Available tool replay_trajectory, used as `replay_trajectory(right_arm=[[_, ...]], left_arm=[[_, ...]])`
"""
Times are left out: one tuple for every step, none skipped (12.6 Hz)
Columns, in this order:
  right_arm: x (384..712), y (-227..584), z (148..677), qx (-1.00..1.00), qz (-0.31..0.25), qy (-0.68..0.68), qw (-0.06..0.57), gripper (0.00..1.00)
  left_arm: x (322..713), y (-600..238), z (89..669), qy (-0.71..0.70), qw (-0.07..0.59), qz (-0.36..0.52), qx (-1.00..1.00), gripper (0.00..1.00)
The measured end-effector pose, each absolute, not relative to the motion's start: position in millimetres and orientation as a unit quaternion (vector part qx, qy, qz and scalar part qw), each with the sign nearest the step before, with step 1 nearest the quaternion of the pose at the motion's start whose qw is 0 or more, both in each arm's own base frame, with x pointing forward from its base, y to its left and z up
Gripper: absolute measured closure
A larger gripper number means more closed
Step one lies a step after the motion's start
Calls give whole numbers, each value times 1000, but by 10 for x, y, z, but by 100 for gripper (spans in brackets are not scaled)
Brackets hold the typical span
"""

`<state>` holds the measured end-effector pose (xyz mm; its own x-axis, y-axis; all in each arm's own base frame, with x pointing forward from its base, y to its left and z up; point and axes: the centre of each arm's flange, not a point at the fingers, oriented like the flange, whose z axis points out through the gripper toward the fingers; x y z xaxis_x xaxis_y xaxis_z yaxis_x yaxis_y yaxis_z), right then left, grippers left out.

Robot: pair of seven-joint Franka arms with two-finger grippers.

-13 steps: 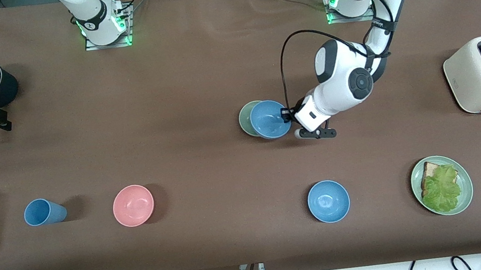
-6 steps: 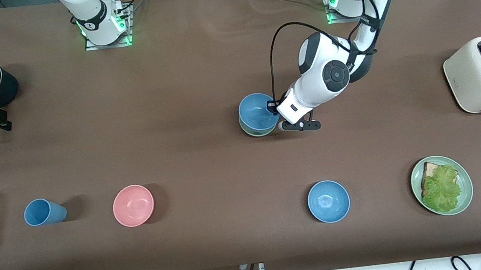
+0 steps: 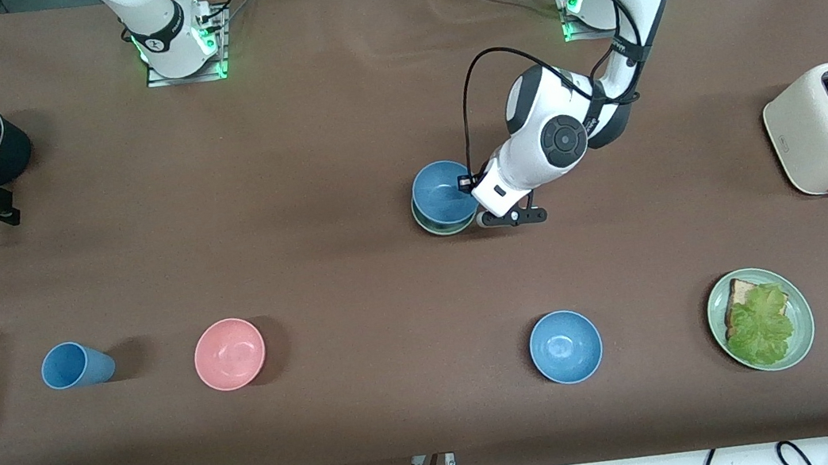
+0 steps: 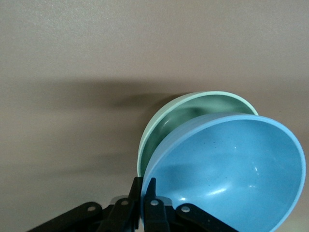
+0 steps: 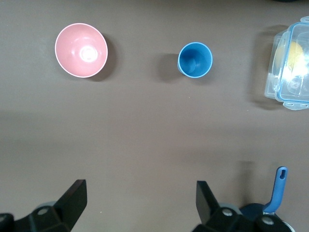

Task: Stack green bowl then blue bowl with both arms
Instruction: 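Lower the blue bowl into the green bowl and open the left gripper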

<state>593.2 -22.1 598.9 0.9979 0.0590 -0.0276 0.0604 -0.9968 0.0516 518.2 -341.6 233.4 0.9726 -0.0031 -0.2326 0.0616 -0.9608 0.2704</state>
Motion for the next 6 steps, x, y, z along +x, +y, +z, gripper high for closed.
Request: replay_trajectory(right_arm=[[5932,-220,5989,999,-13,30,26,0],[5932,-220,5989,999,-13,30,26,0],[5932,-221,5989,999,-13,30,26,0],[5932,-221,5989,999,-13,30,26,0],[5932,-220,5989,999,-13,30,26,0],[5932,-220,5988,999,-13,30,26,0]], left_arm=[[5183,-3417,2335,15,139,-116,983,95],[5182,-3416,2332,16,139,-116,983,95],[5182,-3416,2330,20,138,-117,983,95],[5183,-3419,2331,25,138,-117,983,95],[5182,-3425,2334,29,138,-118,983,95],[5182,-3431,2337,31,138,-118,983,95]])
